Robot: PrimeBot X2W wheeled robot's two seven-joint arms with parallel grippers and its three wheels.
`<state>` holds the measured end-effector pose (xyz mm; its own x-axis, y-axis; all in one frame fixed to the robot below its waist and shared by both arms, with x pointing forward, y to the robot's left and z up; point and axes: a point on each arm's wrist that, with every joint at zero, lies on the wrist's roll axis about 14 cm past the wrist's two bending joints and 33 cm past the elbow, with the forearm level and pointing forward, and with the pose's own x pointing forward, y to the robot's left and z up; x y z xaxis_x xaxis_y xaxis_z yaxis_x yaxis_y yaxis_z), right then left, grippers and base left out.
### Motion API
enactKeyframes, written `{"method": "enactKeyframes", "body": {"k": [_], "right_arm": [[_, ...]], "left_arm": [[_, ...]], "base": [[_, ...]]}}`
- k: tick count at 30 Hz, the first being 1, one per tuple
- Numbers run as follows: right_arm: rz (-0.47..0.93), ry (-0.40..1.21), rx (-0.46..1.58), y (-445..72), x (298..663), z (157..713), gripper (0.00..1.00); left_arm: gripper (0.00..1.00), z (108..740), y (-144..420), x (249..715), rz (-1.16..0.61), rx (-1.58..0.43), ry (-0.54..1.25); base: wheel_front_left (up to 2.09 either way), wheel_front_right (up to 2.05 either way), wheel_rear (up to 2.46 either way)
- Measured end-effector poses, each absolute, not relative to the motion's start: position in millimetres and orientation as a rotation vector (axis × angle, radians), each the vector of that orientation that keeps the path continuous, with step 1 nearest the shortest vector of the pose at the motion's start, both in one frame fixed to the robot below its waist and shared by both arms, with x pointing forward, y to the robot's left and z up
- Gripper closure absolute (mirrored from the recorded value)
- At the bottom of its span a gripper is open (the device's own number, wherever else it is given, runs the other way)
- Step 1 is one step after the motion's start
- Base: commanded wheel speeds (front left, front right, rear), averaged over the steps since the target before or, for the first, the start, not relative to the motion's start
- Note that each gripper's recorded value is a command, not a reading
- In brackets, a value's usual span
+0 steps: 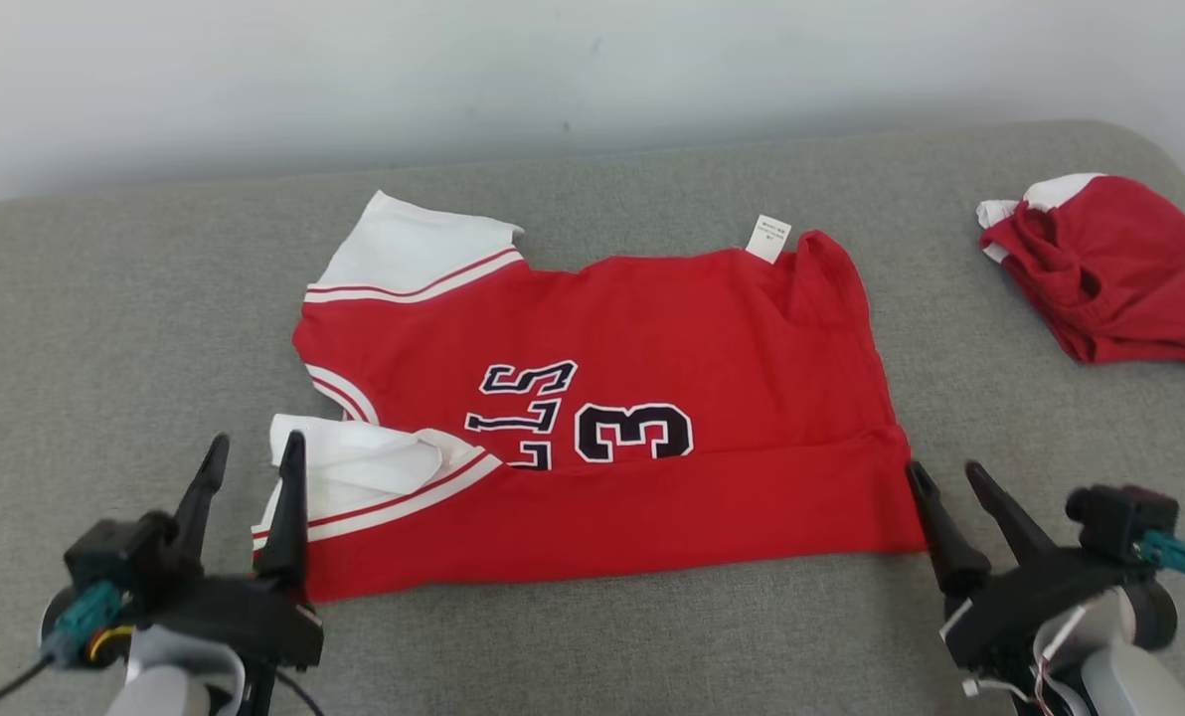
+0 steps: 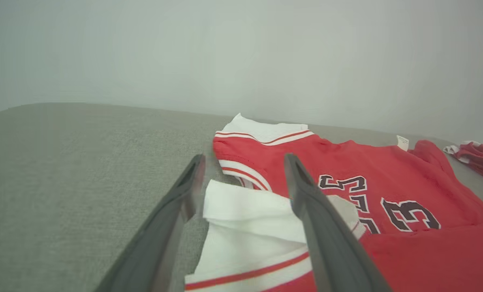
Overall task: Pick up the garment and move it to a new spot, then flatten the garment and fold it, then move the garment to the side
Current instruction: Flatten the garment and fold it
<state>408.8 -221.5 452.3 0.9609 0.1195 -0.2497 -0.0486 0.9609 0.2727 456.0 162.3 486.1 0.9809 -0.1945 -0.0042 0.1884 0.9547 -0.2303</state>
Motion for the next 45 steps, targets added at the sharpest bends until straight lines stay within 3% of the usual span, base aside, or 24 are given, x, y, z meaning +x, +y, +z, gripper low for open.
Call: {"method": "enactKeyframes", "body": {"k": [11,26,27,28,29,30,31,32,45], "right_arm": [[0.059,0.329,0.267,-229,391,430,0.0],[0.07,0.429,0.254,-214,400,394,0.0],[0.071,0.429,0.256,-213,402,393,0.45],[0.073,0.428,0.258,-211,403,393,0.67],[0.075,0.429,0.259,-210,404,392,1.0],[0.076,0.428,0.265,-208,404,392,1.0],[0.076,0.433,0.268,-207,404,390,1.0],[0.076,0.433,0.268,-207,404,390,1.0],[0.076,0.381,0.309,-209,378,402,1.0]], "left_arm": [[0.0,451,181,408,-0.111,-0.23,0.115],[0.0,394,174,412,-0.081,-0.238,0.291],[0.0,392,175,413,-0.08,-0.24,0.297],[0.0,390,175,415,-0.072,-0.245,0.304],[0.52,388,175,415,-0.07,-0.248,0.312],[0.62,387,175,416,-0.071,-0.252,0.315],[0.91,387,175,417,-0.07,-0.253,0.317],[1.0,387,175,417,-0.07,-0.253,0.317],[1.0,410,185,387,-0.02,-0.302,0.233]], "base": [[0.0,0.0,0.0],[0.0,0.0,0.0],[0.0,0.0,0.0],[0.0,0.0,0.0],[0.0,0.0,0.0],[0.0,0.0,0.0],[0.0,0.0,0.0],[0.0,0.0,0.0],[0.0,0.0,0.0]]}}
